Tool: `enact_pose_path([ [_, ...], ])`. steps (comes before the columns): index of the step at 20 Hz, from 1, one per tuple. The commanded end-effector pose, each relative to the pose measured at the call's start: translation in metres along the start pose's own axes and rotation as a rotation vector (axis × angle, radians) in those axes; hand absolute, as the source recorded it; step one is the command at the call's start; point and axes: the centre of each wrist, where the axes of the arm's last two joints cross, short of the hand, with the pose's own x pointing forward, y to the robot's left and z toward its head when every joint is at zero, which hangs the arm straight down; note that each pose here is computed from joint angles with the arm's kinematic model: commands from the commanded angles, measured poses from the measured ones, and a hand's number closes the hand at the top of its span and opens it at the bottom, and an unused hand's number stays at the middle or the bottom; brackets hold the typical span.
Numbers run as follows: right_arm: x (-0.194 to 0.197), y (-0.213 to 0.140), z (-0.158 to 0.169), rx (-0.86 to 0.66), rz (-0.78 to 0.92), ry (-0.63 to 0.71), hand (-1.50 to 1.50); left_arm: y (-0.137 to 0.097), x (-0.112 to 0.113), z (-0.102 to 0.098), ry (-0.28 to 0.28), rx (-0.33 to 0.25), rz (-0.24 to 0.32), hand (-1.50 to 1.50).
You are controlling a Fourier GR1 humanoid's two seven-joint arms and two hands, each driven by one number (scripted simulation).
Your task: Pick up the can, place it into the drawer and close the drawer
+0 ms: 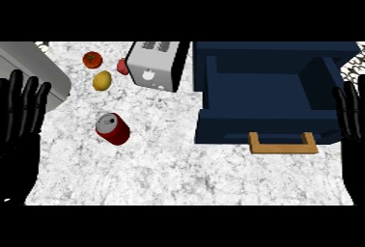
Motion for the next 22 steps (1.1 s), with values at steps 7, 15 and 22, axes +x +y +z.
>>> enact_pose_path([
  [7, -0.026, 0.002, 0.019, -0.081, -0.031, 0.27, -1.5, 0.031, -0.048, 0.008, 0.37, -0.129, 0.001, -1.5],
  [15, 0.003, -0.044, 0.04, -0.132, -0.004, 0.325, -1.5, 0.046, -0.001, -0.004, 0.439, -0.141, 0.027, -1.5],
  [22, -0.001, -0.063, 0.07, -0.131, -0.007, 0.31, -1.5, 0.08, 0.007, 0.015, 0.429, -0.162, 0.029, -1.5],
])
